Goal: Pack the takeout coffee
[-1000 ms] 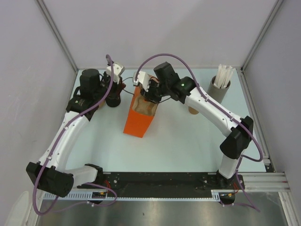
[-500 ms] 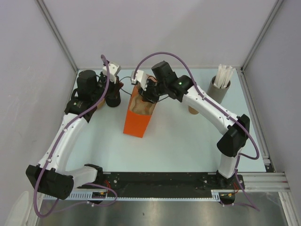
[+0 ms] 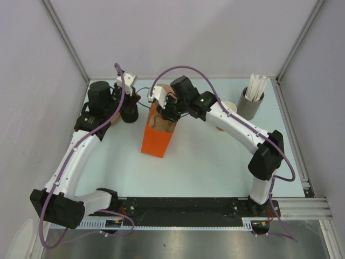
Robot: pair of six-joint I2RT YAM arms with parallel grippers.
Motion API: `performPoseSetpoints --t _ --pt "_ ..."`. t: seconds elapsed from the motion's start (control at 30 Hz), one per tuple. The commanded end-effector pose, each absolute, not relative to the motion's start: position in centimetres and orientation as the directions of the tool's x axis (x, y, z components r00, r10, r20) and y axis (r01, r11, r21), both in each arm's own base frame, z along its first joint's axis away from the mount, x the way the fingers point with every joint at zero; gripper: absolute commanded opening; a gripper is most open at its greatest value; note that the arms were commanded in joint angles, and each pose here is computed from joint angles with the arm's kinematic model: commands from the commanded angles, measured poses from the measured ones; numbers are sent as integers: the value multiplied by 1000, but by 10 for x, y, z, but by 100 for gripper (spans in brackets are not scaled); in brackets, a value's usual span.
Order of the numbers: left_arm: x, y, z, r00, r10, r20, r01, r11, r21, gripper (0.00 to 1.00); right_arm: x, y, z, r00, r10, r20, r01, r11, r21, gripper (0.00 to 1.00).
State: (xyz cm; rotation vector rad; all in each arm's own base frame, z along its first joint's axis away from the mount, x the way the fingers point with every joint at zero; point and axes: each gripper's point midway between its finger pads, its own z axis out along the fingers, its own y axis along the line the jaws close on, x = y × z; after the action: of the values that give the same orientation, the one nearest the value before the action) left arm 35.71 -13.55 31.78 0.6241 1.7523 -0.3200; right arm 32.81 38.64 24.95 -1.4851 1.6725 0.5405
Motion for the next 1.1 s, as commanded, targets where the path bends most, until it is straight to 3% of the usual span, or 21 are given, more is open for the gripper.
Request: performPoseSetpoints --t 0.0,0.43,1.07 --pt "355 -135 331 -133 211 -968 561 821 102 11 324 396 280 133 -583 -801 -924 220 -313 28" --pt "352 -140 335 -124 212 -969 592 800 99 9 334 390 255 10 -606 -795 -956 226 -185 27" --pt "351 -137 340 -113 191 -975 577 812 92 8 339 395 216 -134 -708 -694 -972 229 -46 28"
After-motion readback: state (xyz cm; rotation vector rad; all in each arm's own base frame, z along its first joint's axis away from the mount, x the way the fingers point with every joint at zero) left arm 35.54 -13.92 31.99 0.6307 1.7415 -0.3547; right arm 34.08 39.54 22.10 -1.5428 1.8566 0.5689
